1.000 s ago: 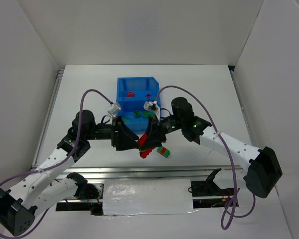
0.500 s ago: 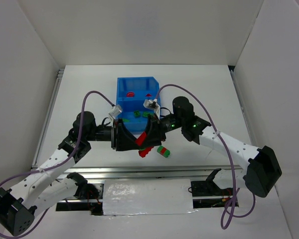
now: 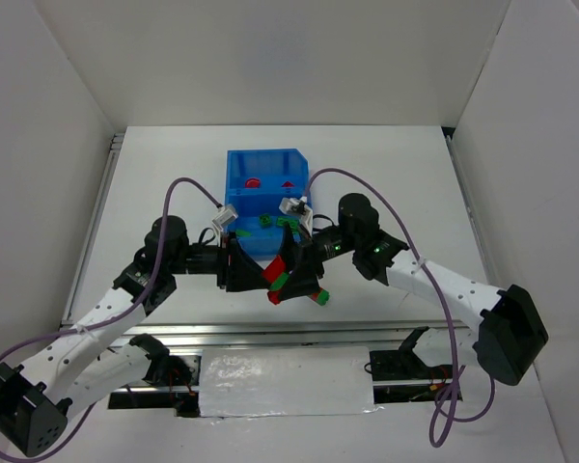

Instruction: Sort the legos into containers by color

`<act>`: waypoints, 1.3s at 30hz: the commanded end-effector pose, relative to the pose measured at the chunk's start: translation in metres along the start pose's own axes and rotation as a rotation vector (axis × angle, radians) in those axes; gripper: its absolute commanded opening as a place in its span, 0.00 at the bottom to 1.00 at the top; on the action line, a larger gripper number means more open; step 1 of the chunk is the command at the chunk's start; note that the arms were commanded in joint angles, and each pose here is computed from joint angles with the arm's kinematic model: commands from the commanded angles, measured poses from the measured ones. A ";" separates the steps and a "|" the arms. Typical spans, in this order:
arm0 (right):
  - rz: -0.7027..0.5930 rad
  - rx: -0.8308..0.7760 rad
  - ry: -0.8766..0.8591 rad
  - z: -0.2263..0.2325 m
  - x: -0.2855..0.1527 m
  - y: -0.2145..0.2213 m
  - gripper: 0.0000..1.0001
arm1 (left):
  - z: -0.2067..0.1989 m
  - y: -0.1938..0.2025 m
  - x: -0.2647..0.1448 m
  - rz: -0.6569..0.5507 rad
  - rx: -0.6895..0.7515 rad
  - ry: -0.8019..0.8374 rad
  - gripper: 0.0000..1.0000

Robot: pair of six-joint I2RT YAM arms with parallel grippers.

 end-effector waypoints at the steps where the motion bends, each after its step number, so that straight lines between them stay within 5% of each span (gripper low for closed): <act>1: -0.054 -0.095 0.018 0.004 0.003 -0.013 1.00 | -0.024 -0.011 -0.001 -0.027 0.112 0.076 0.00; 7: -0.065 -0.103 0.111 -0.001 -0.003 -0.013 1.00 | -0.026 -0.012 -0.002 -0.030 0.119 0.062 0.00; 14: -0.140 -0.032 0.418 -0.041 -0.017 -0.014 1.00 | -0.044 -0.014 -0.008 -0.033 0.166 0.093 0.00; 27: -0.244 -0.033 0.547 -0.055 -0.031 -0.026 0.99 | -0.042 -0.021 -0.008 -0.076 0.185 0.080 0.00; 34: -0.278 -0.150 0.323 -0.008 -0.041 -0.041 1.00 | -0.040 -0.045 -0.008 -0.190 0.191 -0.007 0.00; 39: -0.320 -0.136 0.405 -0.005 -0.051 -0.054 1.00 | -0.039 -0.066 -0.015 -0.263 0.202 -0.129 0.00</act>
Point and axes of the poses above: each gripper's point midway between its finger pads, its own x axis out along the fingers, its own z axis along the line the jaws close on, y = z × x, the point moved 2 cm from there along -x, back along the fingers, and after that the axes turned 15 degrees about -x, right-handed, at the moved point
